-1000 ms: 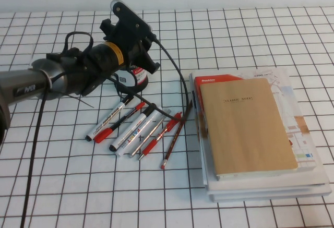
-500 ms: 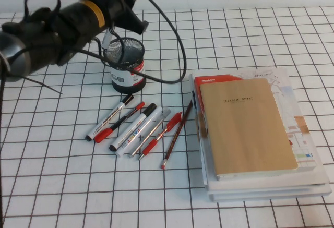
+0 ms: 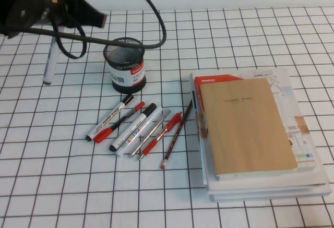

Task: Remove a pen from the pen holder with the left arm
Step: 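Take a marker out of the pen holder and lay it on the table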

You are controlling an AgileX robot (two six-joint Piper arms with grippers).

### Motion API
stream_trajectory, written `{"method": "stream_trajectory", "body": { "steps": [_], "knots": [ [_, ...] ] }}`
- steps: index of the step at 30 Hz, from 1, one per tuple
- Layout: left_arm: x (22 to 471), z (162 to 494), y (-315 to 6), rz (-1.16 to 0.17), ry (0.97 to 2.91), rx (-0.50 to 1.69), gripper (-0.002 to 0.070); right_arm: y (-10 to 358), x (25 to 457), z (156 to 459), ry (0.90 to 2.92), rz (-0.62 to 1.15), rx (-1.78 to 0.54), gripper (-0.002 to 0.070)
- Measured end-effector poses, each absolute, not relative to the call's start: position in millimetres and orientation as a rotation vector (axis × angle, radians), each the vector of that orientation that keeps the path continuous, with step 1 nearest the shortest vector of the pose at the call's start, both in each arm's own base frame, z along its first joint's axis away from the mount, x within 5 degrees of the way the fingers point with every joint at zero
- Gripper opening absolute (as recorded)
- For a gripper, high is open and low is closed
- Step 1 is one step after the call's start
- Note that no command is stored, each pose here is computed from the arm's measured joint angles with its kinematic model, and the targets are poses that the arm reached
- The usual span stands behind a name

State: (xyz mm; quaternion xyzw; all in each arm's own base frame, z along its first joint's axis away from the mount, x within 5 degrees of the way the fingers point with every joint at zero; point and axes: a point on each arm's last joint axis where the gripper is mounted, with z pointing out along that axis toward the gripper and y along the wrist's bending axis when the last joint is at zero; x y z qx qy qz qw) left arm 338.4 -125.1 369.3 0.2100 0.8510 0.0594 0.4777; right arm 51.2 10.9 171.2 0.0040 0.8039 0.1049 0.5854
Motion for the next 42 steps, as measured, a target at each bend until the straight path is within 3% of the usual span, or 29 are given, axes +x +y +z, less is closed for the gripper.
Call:
{"method": "stream_trajectory", "body": {
  "steps": [5,14,23,29,42],
  "knots": [
    [328,345,-124,0.147,2.334,0.595,0.0090,11,51,171,1.875,0.245,0.009,-0.0015],
    [338,302,-133,0.163,2.509,0.788,0.0090,11,51,171,1.875,0.245,0.009,-0.0015],
    [362,245,-140,0.169,2.602,0.954,0.0090,11,51,171,1.875,0.245,0.009,-0.0015],
    [381,216,-131,0.097,2.601,0.987,0.0090,11,51,171,1.875,0.245,0.009,-0.0015],
    [413,192,-144,0.023,2.591,1.041,0.0090,11,51,171,1.875,0.245,0.009,-0.0015]
  ]
}}
